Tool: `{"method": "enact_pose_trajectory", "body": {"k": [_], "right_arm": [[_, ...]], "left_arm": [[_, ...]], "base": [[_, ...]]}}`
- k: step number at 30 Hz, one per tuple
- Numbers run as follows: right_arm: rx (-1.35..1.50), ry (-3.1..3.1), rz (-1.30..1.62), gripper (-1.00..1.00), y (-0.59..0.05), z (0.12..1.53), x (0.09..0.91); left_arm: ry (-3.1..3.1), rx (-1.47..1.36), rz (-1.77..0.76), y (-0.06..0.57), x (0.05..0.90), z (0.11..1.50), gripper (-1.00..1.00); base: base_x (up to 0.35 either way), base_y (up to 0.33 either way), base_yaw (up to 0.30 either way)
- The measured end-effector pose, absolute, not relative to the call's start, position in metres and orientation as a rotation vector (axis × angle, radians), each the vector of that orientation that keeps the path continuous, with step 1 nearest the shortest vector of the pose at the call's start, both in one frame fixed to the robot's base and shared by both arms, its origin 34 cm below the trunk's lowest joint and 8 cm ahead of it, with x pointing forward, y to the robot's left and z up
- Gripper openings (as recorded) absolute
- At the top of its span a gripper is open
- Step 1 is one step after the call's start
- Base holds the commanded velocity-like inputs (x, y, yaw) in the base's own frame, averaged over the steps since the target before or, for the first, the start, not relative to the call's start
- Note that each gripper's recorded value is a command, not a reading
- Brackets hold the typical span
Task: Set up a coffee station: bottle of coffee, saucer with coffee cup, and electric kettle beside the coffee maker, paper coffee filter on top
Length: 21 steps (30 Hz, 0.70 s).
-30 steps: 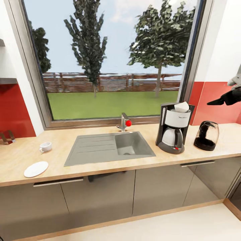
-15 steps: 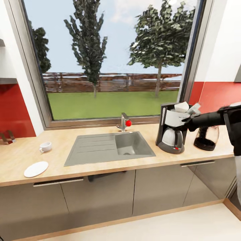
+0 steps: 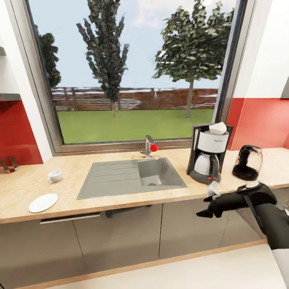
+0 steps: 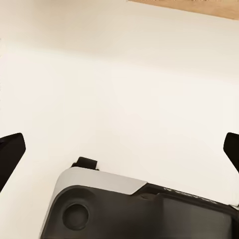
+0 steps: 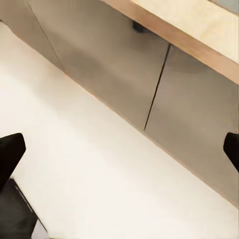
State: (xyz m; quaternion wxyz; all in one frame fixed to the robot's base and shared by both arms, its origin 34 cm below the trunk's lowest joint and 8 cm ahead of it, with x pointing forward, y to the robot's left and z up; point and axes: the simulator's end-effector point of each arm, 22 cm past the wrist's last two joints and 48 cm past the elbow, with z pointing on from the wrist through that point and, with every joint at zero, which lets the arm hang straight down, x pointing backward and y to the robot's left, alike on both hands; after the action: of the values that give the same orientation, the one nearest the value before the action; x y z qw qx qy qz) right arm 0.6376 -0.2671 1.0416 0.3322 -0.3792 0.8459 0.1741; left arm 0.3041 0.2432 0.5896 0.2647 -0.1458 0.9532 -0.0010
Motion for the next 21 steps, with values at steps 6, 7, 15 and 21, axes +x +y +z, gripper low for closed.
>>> {"method": "enact_pose_trajectory", "body": {"k": [6,7,15,21], "right_arm": [[-0.959,2.449,0.617,1.0,-0.292,0.907,0.544],[-0.944,2.469,0.634,1.0,-0.296,0.897,0.537],[-0.732,2.572,0.704,1.0,-0.375,0.765,0.452],[-0.429,2.731,0.582,1.0,-0.39,0.662,0.366]], "left_arm": [[2.547,-0.589,0.057,0.27,0.296,0.588,1.0],[2.545,-0.599,0.06,0.272,0.296,0.588,1.0],[2.535,-0.655,0.071,0.277,0.293,0.588,1.0],[2.536,-0.668,0.049,0.265,0.293,0.587,1.0]], "base": [[0.0,0.0,0.0],[0.0,0.0,0.0],[0.0,0.0,0.0],[0.0,0.0,0.0]]}}
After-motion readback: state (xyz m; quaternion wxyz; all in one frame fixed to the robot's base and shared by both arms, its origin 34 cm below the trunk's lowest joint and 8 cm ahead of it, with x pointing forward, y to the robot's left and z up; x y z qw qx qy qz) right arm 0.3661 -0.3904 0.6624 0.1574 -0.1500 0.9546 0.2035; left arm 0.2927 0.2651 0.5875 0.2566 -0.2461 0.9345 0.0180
